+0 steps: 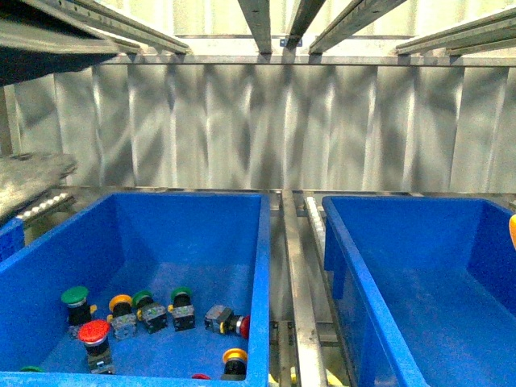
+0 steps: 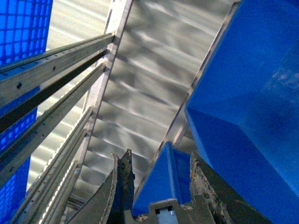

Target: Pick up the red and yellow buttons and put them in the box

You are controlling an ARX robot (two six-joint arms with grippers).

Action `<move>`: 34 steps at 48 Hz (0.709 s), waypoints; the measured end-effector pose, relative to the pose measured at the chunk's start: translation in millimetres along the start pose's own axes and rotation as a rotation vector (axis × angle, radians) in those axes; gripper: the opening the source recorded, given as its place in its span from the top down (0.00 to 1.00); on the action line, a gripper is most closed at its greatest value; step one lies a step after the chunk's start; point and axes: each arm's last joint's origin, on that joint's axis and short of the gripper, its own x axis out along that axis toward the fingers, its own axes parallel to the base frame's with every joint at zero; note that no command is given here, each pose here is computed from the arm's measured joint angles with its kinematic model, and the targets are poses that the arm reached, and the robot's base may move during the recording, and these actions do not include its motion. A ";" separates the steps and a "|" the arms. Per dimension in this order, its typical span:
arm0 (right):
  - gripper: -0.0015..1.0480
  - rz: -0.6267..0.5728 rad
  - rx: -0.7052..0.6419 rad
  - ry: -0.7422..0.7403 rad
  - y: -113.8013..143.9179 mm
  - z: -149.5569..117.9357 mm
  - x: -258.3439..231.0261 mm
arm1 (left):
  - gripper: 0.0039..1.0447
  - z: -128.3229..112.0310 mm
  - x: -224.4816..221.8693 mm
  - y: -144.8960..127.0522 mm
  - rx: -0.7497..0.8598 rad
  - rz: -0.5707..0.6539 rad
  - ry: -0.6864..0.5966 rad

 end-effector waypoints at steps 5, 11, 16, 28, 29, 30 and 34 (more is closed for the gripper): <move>0.73 -0.005 -0.032 -0.008 8.2 -3.5 -6.3 | 0.07 -8.3 -43.1 -10.7 0.061 0.036 0.048; 0.73 -0.010 -0.059 -0.006 12.9 -7.8 -12.4 | 0.07 -22.0 -83.3 -15.2 0.088 0.078 0.102; 0.73 -0.012 -0.089 -0.001 18.2 -14.1 -17.8 | 0.10 -33.8 -113.9 -14.6 0.133 0.201 0.089; 0.73 -0.029 -0.147 0.022 23.7 -30.8 -29.4 | 0.60 -66.1 -152.2 26.7 0.617 0.737 0.052; 0.73 -0.032 -0.151 0.021 24.1 -31.8 -29.9 | 0.63 -66.1 -152.2 26.7 0.624 0.734 0.055; 0.73 -0.029 -0.154 0.024 24.7 -32.6 -30.4 | 0.65 -66.1 -152.2 26.7 0.630 0.734 0.057; 0.73 -0.027 -0.165 0.021 26.5 -34.0 -32.1 | 0.79 -65.9 -152.3 26.7 0.648 0.736 0.062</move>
